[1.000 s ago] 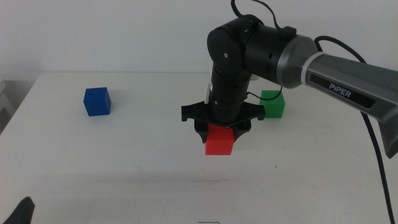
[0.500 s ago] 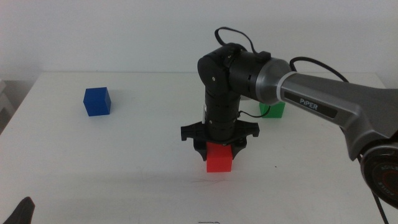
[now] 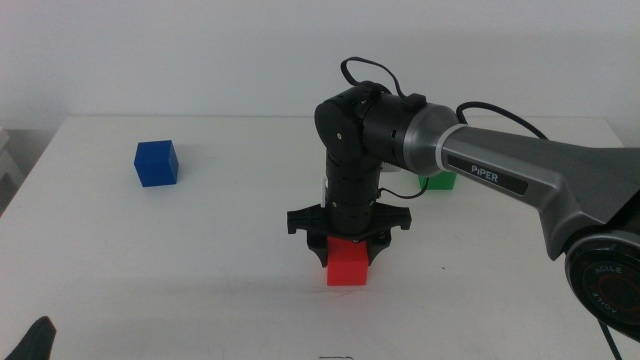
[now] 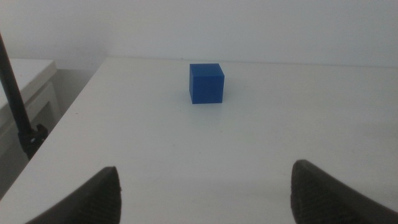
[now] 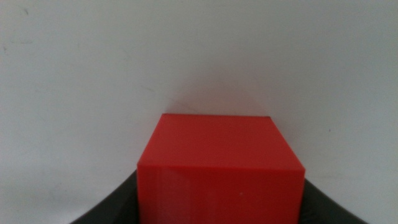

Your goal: Stack red cubes first, then green, then blue cubes in a specific spot.

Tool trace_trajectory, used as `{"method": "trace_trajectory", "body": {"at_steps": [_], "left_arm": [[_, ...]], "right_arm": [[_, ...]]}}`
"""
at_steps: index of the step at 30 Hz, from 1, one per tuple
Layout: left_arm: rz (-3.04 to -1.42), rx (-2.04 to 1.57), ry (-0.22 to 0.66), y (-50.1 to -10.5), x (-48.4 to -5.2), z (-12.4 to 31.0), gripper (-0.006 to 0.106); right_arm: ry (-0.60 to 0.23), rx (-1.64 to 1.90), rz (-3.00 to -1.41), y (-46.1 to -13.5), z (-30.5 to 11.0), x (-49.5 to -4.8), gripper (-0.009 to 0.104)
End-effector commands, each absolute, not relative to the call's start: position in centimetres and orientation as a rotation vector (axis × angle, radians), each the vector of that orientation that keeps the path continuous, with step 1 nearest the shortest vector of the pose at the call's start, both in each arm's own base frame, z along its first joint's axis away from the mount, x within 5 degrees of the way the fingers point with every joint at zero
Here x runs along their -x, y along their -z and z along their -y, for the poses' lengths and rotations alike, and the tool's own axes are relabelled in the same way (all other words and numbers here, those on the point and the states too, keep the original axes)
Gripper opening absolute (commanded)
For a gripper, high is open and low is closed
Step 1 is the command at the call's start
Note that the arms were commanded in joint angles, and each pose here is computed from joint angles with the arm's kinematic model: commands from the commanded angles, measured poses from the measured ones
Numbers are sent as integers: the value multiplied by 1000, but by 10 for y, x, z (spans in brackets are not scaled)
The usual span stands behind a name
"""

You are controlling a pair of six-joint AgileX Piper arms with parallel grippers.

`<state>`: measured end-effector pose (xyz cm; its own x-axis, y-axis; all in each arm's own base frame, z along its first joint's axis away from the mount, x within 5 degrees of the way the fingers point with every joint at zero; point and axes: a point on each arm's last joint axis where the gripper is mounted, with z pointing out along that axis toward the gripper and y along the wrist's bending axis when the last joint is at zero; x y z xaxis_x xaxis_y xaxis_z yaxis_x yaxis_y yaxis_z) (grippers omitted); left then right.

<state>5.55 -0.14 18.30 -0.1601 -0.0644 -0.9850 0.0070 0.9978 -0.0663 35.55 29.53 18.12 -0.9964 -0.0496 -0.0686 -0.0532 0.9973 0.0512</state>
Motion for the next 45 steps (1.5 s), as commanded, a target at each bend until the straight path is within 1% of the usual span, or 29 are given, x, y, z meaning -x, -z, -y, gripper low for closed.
{"method": "trace_trajectory", "body": {"at_steps": [1,2,5,6,7,9,11,14,16,18,20,21,23,25,30,35,40,45], "left_arm": [[-1631,52,77,-192,-55,1,94],[-1631,52,77,-192,-55,1,94],[-1631,52,77,-192,-55,1,94],[-1631,52,77,-192,-55,1,94],[-1631,52,77,-192,-55,1,94],[-1631,52,77,-192,-55,1,94],[-1631,52,77,-192,-55,1,94],[-1631,52,77,-192,-55,1,94],[-1631,52,77,-192,-55,1,94],[-1631,52,77,-192,-55,1,94],[-1631,52,77,-192,-55,1,94],[-1631,52,77,-192,-55,1,94],[-1631,52,77,-192,-55,1,94],[-1631,52,77,-192,-55,1,94],[-1631,52,77,-192,-55,1,94],[-1631,52,77,-192,-55,1,94],[-1631,52,77,-192,-55,1,94],[-1631,52,77,-192,-55,1,94]], "right_arm": [[-148,79,-2999,-214,-295,-355,-1],[-153,76,-3008,-211,-296,-355,-1],[-136,78,-3024,-206,-296,-355,-1],[-153,80,-2997,-206,-298,-357,2],[-186,70,-3006,-207,-299,-356,57],[-193,71,-2994,-211,-299,-356,70],[-213,79,-2968,-223,-298,-356,83],[-259,123,-2884,-258,-296,-355,94],[-269,158,-2809,-288,-291,-354,94],[-252,174,-2738,-318,-282,-352,94],[-200,185,-2677,-342,-268,-355,94],[-178,192,-2653,-350,-262,-357,94],[-161,207,-2609,-362,-245,-366,94],[-148,191,-2592,-369,-228,-375,94],[-98,108,-2590,-369,-188,-396,94],[-34,38,-2604,-357,-153,-420,94],[-6,52,-2604,-337,-140,-440,94],[-7,41,-2605,-312,-136,-458,94]]}}
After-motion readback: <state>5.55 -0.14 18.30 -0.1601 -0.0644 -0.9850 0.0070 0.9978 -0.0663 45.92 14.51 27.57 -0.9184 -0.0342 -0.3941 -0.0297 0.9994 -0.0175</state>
